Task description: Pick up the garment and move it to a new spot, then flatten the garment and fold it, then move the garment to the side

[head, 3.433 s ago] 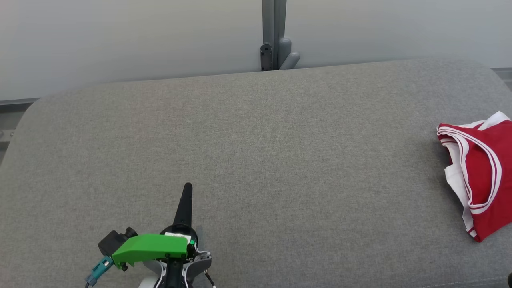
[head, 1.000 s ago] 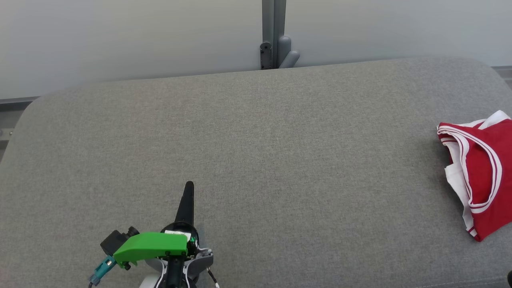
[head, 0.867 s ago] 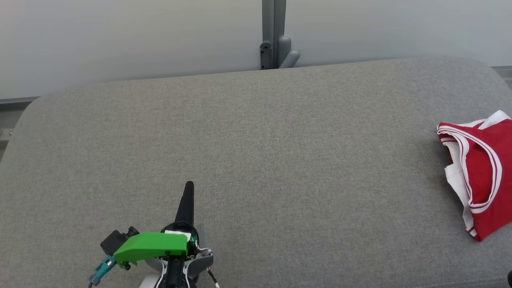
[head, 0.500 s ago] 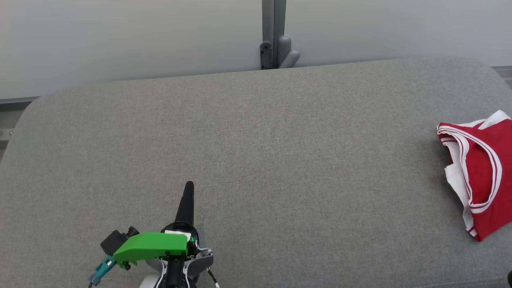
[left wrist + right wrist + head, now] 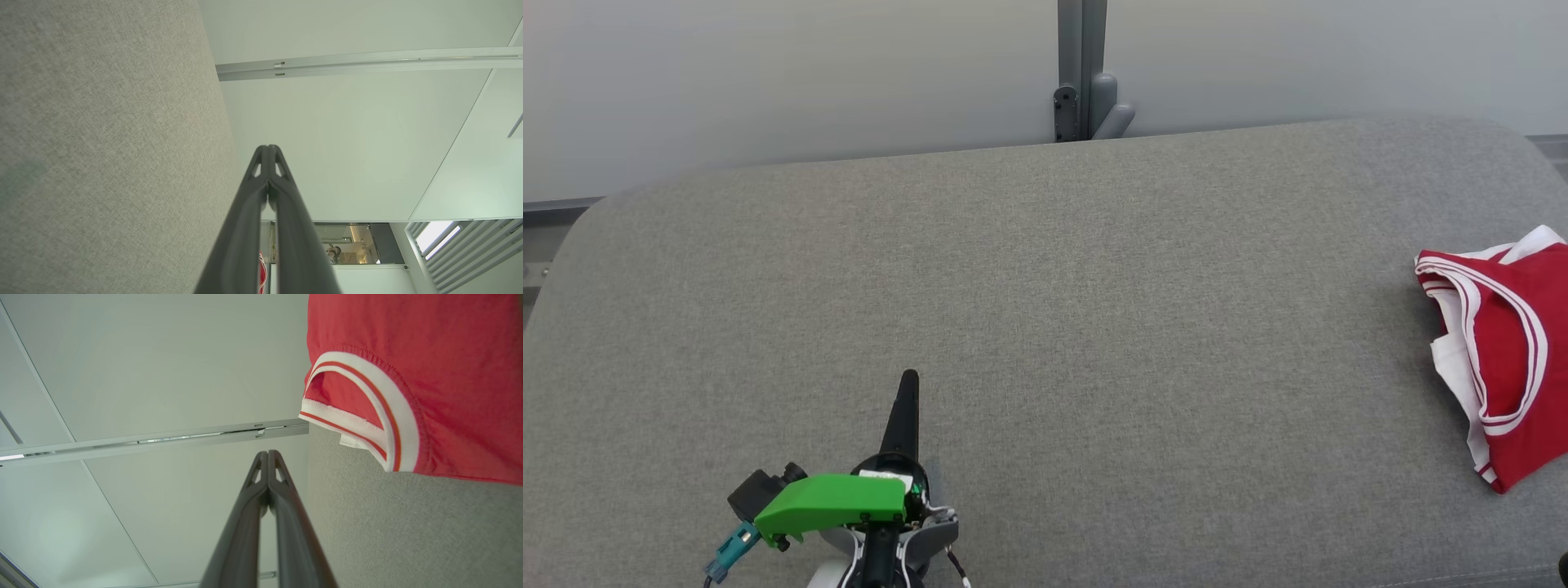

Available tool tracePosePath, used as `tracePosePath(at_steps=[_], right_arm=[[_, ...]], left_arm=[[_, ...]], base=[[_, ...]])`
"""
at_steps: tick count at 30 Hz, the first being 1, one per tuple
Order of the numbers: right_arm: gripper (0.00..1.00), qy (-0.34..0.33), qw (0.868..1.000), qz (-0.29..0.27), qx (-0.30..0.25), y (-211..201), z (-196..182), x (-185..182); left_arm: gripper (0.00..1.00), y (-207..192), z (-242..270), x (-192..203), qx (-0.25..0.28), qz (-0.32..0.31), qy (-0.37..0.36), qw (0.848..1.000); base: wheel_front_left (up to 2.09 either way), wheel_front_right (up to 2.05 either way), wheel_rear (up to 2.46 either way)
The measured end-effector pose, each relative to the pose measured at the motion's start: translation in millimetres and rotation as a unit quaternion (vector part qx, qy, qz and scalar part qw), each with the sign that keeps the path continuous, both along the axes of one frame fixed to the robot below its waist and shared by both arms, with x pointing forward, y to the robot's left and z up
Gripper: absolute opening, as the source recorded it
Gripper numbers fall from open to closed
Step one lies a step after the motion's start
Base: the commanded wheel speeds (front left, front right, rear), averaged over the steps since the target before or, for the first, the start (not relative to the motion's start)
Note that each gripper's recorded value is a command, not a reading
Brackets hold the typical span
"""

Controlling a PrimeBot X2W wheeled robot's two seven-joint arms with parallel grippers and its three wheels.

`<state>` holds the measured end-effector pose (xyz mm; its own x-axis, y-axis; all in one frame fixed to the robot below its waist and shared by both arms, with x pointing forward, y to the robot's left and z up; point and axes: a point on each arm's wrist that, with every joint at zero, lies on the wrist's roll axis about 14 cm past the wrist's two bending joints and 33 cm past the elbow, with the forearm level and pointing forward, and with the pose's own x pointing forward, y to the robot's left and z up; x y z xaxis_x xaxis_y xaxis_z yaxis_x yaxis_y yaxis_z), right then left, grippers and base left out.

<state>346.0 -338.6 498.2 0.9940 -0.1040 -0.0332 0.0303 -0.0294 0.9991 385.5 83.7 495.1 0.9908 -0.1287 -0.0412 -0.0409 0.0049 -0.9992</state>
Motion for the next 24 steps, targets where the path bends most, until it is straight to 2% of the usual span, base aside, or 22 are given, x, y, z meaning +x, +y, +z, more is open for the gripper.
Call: tracePosePath(at_steps=[24], right_arm=[[0.0,0.0,1.0,0.0,0.0,0.0,0.0,0.0]], left_arm=[[0.0,0.0,0.0,0.0,0.0,0.0,0.0,1.0]], base=[[0.0,0.0,0.0]])
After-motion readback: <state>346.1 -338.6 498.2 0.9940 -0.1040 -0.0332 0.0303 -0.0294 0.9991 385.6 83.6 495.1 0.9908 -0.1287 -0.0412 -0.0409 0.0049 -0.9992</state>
